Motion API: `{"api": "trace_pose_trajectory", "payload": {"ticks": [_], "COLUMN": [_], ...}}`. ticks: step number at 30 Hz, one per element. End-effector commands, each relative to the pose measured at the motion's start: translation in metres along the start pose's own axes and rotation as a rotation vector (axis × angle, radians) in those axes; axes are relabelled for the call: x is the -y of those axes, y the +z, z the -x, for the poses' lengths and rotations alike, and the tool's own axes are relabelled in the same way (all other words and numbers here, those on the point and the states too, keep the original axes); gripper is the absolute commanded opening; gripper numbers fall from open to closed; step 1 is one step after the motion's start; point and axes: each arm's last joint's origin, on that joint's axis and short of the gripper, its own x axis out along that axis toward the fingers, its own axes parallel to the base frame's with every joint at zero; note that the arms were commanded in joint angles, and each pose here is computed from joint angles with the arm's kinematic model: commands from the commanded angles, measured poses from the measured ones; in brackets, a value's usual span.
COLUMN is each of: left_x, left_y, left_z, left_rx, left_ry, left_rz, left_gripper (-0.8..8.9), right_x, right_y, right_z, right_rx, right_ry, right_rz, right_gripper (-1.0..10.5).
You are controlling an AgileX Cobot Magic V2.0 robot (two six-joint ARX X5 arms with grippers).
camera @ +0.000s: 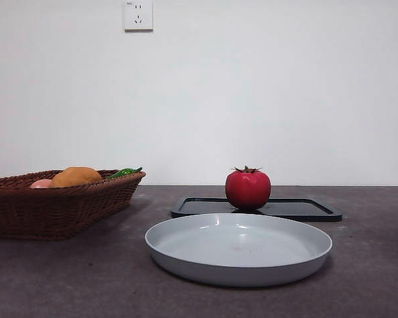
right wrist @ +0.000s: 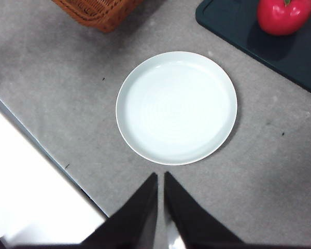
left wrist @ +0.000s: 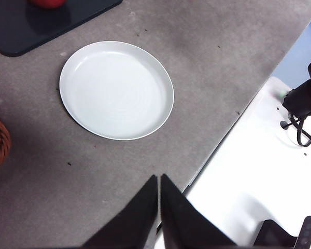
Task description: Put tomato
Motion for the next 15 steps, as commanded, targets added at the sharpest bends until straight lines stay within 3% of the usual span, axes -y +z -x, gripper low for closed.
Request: {"api": "trace_pose_trajectory", "payload": {"ticks": [1, 15], "left_x": [0.0019, 0.0019], "left_y": [0.004, 0.004], "left_z": [0.0022, 0.0022], "left_rx": [0.015, 0.015], "left_ry": [-0.01, -0.01], "left_rz": [-0.016, -0.017], "left_gripper": [0.07, 0.07], "right_x": [-0.0018, -0.0019], "right_y": [0.003, 0.0036], "right_z": [0.0, 0.0001], "right_rx": [0.01, 0.016], "right_ry": [0.008, 0.008], "right_rz": [-0.002, -0.001], "right_gripper": [0.1, 0.1]}}
